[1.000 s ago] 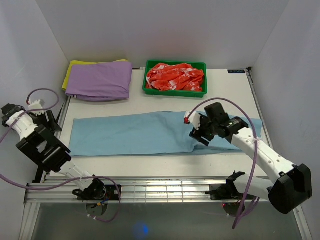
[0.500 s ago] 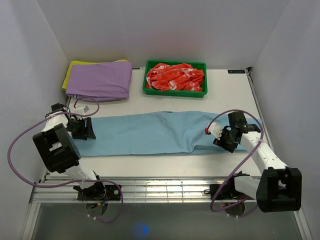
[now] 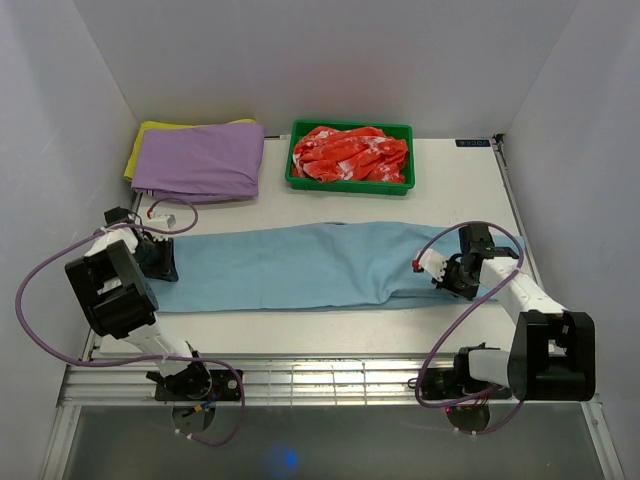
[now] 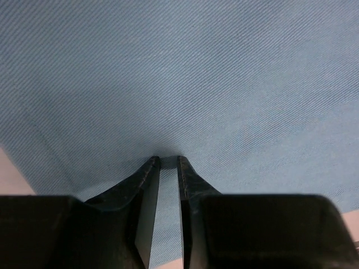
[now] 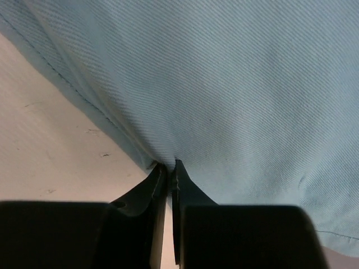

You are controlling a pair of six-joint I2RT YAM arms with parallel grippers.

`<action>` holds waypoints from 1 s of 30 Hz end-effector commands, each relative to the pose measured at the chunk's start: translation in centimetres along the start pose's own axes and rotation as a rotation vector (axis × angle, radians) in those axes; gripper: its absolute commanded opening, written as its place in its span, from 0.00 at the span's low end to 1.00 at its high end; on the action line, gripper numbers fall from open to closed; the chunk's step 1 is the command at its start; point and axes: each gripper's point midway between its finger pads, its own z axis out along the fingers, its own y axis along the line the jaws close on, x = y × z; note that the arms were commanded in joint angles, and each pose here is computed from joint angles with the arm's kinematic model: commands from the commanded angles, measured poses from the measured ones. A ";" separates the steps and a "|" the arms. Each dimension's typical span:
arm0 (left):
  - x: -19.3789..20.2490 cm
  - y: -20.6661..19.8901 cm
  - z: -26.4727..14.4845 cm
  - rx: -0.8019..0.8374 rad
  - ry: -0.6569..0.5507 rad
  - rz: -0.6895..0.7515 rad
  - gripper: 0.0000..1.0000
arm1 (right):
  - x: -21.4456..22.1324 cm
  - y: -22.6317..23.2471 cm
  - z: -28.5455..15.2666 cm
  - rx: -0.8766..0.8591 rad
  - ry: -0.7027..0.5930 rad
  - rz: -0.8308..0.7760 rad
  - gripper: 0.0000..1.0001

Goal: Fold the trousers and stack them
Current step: Fold the trousers

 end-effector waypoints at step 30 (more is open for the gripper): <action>2.2 9.9 1.3 -0.190 0.129 -0.011 0.17 | 8.6 -9.1 -6.4 0.062 -0.130 0.920 0.52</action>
